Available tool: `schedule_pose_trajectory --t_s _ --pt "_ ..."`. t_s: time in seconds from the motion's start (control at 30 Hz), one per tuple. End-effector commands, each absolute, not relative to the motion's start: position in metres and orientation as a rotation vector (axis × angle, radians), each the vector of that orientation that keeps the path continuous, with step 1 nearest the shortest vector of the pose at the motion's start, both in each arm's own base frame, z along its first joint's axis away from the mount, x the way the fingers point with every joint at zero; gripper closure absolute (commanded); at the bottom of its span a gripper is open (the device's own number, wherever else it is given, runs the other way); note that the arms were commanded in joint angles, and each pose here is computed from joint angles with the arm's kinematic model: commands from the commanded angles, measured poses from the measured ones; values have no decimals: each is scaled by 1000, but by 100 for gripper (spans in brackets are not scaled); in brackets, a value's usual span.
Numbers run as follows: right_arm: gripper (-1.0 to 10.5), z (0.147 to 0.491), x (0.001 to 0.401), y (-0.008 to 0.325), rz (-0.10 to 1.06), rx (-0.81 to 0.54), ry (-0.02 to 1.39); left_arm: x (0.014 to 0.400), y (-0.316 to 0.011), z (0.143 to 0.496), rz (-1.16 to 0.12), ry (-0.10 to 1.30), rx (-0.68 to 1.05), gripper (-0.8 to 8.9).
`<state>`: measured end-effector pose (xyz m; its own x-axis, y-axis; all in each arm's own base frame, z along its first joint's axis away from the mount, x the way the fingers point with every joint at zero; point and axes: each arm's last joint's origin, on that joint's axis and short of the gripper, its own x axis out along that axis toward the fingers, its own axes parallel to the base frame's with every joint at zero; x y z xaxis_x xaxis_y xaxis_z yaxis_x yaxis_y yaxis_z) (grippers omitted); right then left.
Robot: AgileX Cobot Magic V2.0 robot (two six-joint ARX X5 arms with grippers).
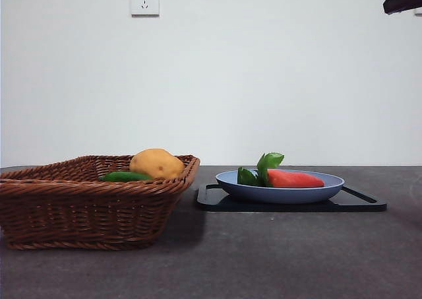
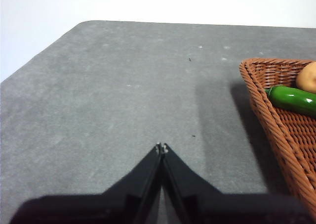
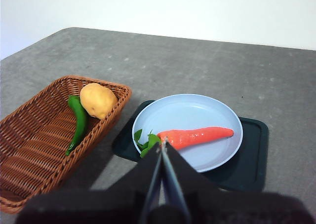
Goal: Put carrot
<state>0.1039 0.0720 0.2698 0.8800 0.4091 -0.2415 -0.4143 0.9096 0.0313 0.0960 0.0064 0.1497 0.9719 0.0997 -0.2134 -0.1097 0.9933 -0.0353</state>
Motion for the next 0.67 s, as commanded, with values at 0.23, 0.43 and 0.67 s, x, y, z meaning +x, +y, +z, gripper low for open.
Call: schedule_pose_trajectory --t_s 0.23,0.43,0.67 --pt "943 274 103 73 432 -5 231 96 7 149 109 211 -56 805" --pt "943 274 103 73 432 -5 231 96 7 149 109 212 -56 805" --pt "943 279 93 57 360 -228 130 96 7 149 109 211 -56 805"
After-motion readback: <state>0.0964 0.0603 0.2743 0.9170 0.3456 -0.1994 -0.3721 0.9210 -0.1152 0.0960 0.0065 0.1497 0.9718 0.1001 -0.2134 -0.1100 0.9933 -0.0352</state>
